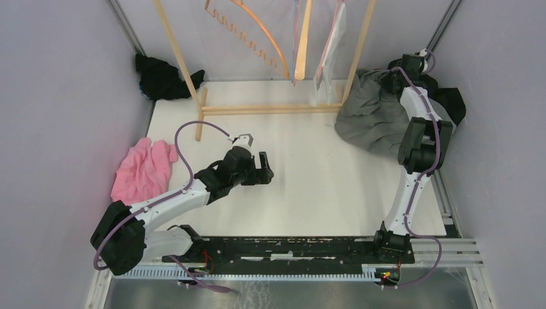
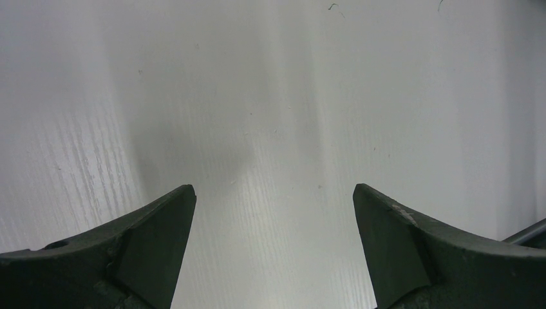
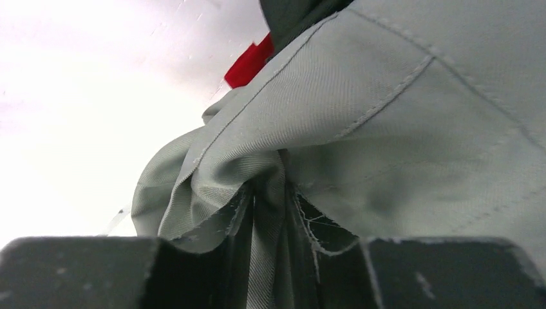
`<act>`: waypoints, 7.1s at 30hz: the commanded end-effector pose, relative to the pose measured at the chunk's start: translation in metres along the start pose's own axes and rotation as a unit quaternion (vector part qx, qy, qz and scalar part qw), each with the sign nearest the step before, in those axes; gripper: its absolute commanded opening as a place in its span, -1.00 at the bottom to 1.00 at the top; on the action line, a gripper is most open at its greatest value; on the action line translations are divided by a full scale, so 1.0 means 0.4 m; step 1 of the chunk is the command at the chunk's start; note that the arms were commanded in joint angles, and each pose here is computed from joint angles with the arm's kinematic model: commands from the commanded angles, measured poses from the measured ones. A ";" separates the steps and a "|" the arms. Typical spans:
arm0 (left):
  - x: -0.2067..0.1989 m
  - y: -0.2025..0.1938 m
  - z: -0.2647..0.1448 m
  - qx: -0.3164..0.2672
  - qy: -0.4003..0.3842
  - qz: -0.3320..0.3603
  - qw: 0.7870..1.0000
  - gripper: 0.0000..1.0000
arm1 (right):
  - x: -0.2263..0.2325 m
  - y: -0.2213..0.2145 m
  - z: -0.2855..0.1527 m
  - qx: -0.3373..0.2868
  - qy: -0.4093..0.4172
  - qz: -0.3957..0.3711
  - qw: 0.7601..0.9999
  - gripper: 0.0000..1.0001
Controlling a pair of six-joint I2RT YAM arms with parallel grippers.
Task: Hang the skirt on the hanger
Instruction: Pick up the skirt from the bin, then place the skirt at the center of the board, then flatten out the skirt at the center of the board.
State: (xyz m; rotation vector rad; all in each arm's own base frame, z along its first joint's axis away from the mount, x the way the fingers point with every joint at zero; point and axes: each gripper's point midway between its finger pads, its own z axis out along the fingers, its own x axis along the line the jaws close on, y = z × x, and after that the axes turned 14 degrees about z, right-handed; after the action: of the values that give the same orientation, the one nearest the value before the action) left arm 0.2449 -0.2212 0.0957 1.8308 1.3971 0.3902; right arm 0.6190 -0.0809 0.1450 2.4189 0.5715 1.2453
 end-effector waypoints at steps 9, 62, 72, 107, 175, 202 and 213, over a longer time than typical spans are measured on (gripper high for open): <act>-0.009 0.015 -0.016 -0.024 -0.016 0.000 1.000 0.98 | 0.219 0.064 -0.197 -0.040 0.166 0.003 0.985 -0.90; 0.014 0.078 -0.086 -0.061 0.011 0.003 0.998 0.98 | 0.127 -0.688 -1.100 0.313 0.358 -0.269 0.837 -0.98; 0.066 0.072 -0.127 -0.083 0.051 -0.016 0.995 0.98 | 0.240 -1.050 -1.127 0.368 0.393 -0.354 0.765 -0.98; 0.058 0.181 0.046 -0.003 0.031 -0.008 0.999 0.98 | -0.210 -0.534 -0.782 0.147 0.023 -0.362 0.920 0.19; -0.037 0.676 -0.371 -0.318 -0.076 -0.005 0.945 -0.93 | 0.333 -0.436 -0.797 0.120 0.194 -0.322 0.919 -0.98; 0.061 0.165 -0.283 -0.334 -0.161 -0.113 0.922 -0.28 | -0.159 -0.732 -0.786 0.234 0.175 -0.301 0.908 -0.98; 0.080 0.010 -0.188 -0.149 -0.118 -0.150 0.970 -0.03 | -0.276 -0.729 -0.884 0.254 0.125 -0.324 0.903 -0.64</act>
State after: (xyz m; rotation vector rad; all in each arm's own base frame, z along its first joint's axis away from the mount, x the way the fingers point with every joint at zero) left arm 0.2133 -0.1563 0.1799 1.2198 1.1645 0.3291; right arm 0.2174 0.1676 0.1132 2.1153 1.8293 1.2462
